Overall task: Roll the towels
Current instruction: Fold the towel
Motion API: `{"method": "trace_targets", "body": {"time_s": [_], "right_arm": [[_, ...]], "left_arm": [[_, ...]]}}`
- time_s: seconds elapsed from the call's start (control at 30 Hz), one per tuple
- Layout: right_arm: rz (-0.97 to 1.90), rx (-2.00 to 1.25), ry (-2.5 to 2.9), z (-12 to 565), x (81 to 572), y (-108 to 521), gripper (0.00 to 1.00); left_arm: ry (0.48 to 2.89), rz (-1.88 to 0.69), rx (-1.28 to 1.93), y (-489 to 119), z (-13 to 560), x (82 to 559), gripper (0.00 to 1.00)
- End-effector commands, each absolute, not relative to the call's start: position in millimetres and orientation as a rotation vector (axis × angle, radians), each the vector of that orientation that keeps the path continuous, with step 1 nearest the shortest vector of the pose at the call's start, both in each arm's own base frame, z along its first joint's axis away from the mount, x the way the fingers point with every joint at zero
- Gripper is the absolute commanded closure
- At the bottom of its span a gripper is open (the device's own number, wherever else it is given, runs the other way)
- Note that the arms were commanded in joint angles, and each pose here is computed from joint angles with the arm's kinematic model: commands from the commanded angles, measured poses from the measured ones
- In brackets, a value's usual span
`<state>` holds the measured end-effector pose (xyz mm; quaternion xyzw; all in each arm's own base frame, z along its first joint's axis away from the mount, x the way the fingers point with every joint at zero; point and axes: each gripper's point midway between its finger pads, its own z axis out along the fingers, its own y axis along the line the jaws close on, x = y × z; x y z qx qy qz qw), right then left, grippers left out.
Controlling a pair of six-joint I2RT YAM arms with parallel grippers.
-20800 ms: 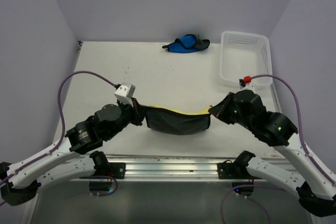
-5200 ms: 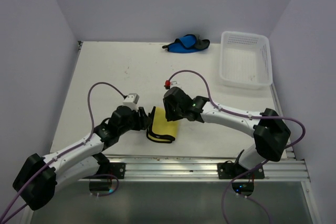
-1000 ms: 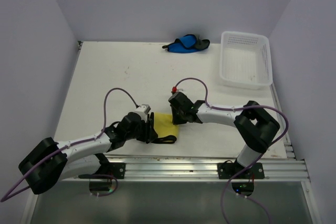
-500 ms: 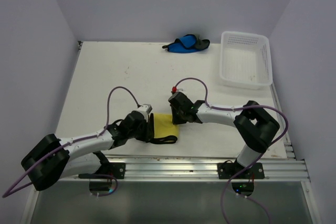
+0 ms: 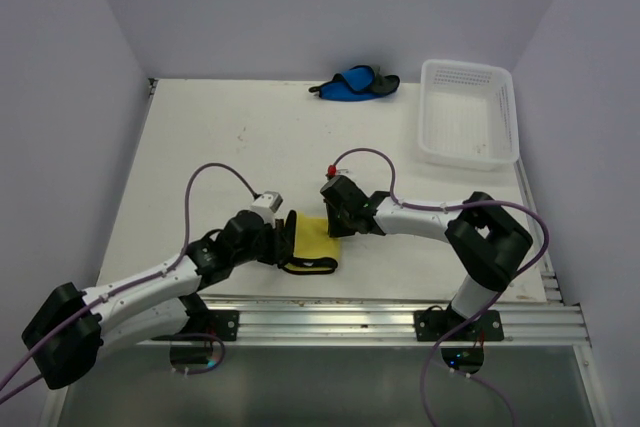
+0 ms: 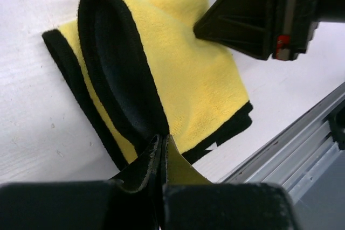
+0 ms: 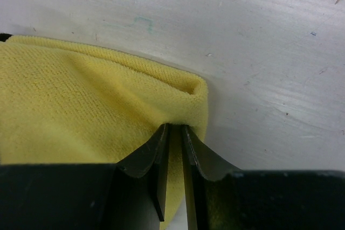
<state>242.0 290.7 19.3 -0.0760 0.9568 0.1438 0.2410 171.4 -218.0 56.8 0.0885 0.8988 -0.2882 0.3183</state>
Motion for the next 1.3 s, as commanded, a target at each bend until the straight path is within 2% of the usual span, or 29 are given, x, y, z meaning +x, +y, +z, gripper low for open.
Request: {"method": "trace_targets", "body": {"time_s": [0.0, 0.13, 0.3, 0.7, 0.9, 0.97, 1.03, 1.1, 1.2, 1.27], "right_arm": [[0.339, -0.207, 2.637, 7, 240, 283, 0.80], [0.337, -0.203, 2.640, 7, 240, 282, 0.80], [0.330, -0.201, 2.636, 9, 242, 282, 0.71], [0.331, -0.211, 2.646, 5, 243, 286, 0.71], [0.431, -0.252, 2.621, 18, 240, 297, 0.69], [0.508, -0.274, 2.577, 35, 241, 306, 0.66], [0.558, -0.291, 2.538, 52, 241, 311, 0.63], [0.586, -0.300, 2.510, 65, 243, 314, 0.60], [0.608, -0.306, 2.473, 86, 244, 314, 0.57], [0.614, -0.302, 2.455, 97, 243, 312, 0.59]], "left_arm": [[2.291, -0.791, 0.217, -222, 77, 176, 1.00], [2.312, -0.793, 0.209, -218, 69, 171, 1.00], [2.329, -0.801, 0.191, -212, 59, 163, 1.00], [2.384, -0.801, 0.116, -196, 29, 145, 1.00], [2.400, -0.790, 0.099, -192, 19, 141, 0.99], [2.385, -0.800, 0.102, -194, 25, 144, 0.91], [2.368, -0.806, 0.110, -196, 31, 146, 0.77], [2.334, -0.773, 0.093, -195, 42, 157, 0.58], [2.298, -0.730, 0.100, -197, 60, 169, 0.46], [2.258, -0.687, 0.097, -197, 78, 182, 0.43]]}}
